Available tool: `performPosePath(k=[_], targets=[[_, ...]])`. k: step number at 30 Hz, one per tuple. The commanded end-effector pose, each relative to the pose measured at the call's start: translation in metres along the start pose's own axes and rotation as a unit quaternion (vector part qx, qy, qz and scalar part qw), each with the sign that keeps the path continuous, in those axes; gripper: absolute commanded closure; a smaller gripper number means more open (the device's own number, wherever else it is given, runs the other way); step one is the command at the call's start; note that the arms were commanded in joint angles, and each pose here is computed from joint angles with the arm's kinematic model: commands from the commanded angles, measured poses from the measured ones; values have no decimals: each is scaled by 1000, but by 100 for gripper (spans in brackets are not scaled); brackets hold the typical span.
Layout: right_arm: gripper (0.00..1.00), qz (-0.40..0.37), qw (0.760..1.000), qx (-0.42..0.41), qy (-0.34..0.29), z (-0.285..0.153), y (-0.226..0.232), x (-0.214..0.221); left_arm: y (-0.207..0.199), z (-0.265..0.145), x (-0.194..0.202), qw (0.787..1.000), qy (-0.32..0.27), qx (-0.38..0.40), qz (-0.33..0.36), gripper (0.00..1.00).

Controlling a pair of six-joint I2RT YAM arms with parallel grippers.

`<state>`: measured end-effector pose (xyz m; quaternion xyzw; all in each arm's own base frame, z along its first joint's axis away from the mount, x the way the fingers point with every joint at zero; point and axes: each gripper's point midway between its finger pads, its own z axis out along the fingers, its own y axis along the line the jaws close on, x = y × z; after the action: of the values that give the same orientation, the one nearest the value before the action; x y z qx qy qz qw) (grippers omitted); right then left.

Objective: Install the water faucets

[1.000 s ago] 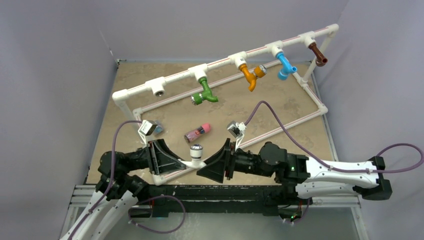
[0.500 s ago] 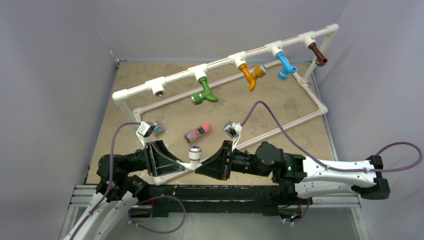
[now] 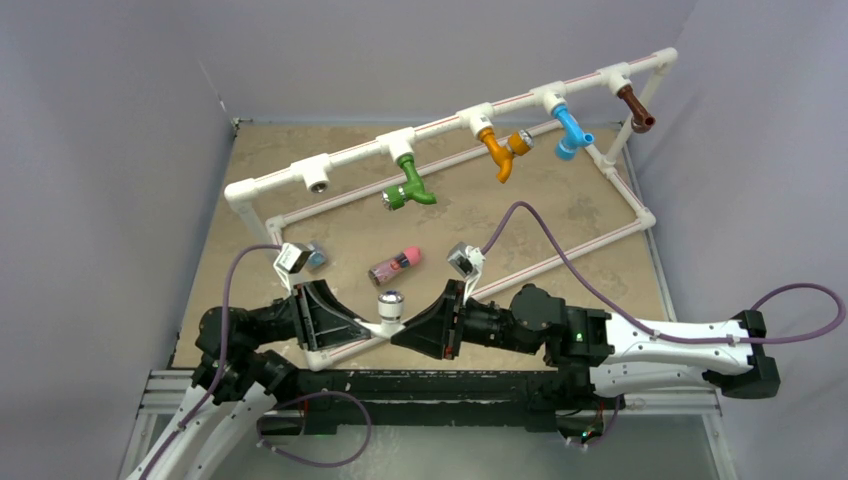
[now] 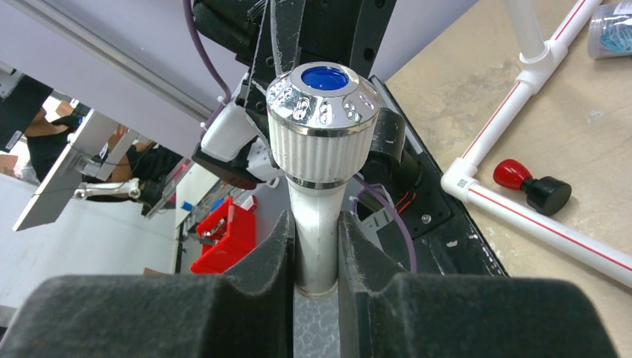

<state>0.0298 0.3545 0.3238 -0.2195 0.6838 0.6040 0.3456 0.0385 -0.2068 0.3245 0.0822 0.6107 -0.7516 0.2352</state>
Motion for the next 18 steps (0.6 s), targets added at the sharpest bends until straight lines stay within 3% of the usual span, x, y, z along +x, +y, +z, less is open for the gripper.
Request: performPosePath(k=[1,12,18], targets=[[85,-20,998,-21,-52,4,22,-34,-1,1,-3,1000,-4,-5,-4,100],[65,-5,997,-56,-61,3,31,-33,1,0,-4,1000,-14,5,-10,100],[62,-3,996,-62,-61,4,34,-33,3,0,-3,1000,-14,7,-13,100]])
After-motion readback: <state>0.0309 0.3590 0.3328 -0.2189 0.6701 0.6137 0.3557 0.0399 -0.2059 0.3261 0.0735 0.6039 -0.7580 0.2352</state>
